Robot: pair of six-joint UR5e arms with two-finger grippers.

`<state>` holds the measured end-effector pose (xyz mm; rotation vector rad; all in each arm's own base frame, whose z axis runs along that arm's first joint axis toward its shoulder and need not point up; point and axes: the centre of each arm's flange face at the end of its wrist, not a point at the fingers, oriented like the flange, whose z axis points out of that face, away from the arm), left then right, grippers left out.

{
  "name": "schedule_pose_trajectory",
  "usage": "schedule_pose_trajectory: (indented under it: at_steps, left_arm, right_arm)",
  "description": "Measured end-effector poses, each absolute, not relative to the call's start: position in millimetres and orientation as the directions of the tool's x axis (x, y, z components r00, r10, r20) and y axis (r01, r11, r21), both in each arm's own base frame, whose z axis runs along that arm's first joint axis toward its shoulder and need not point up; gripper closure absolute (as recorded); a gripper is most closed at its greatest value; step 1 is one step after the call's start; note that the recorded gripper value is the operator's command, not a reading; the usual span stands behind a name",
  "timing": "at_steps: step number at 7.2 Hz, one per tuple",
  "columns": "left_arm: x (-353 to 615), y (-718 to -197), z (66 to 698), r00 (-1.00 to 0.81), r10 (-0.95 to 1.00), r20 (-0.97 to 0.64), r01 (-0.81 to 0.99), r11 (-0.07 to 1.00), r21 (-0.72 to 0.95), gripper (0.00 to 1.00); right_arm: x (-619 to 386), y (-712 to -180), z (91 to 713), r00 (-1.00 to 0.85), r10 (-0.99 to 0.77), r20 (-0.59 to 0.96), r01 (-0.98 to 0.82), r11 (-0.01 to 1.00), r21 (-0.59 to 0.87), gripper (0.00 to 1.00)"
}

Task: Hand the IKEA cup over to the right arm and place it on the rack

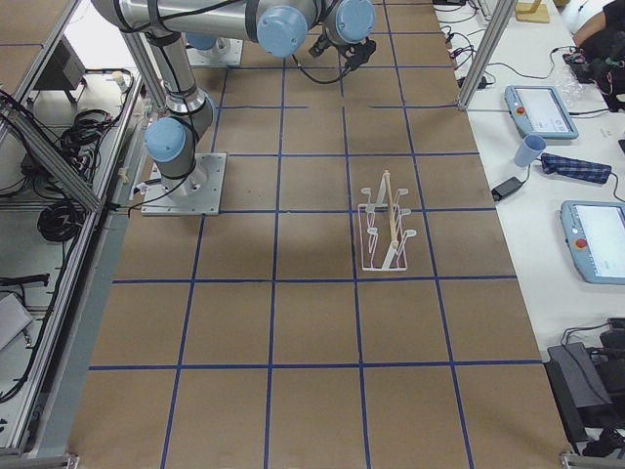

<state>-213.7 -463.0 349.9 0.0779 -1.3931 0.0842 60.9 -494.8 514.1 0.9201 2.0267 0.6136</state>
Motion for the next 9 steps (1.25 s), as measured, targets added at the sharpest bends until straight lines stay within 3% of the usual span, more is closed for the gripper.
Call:
schedule_pose_trajectory:
  at_steps: [4,9]
  left_arm:
    - [-256.3,-438.6,364.2,0.242,-0.019,0.970,-0.022,0.999,0.025,1.00]
    - [-263.9,-436.9,369.8,0.292,-0.018,0.956,-0.019,1.000,0.024,1.00]
  right_arm:
    - [81.4,-497.9,527.2,-0.221,0.914,-0.340,0.414,0.403,0.816,0.00]
    - [105.1,-464.9,539.7,-0.287,0.922,-0.259,0.420,0.364,0.831,0.00]
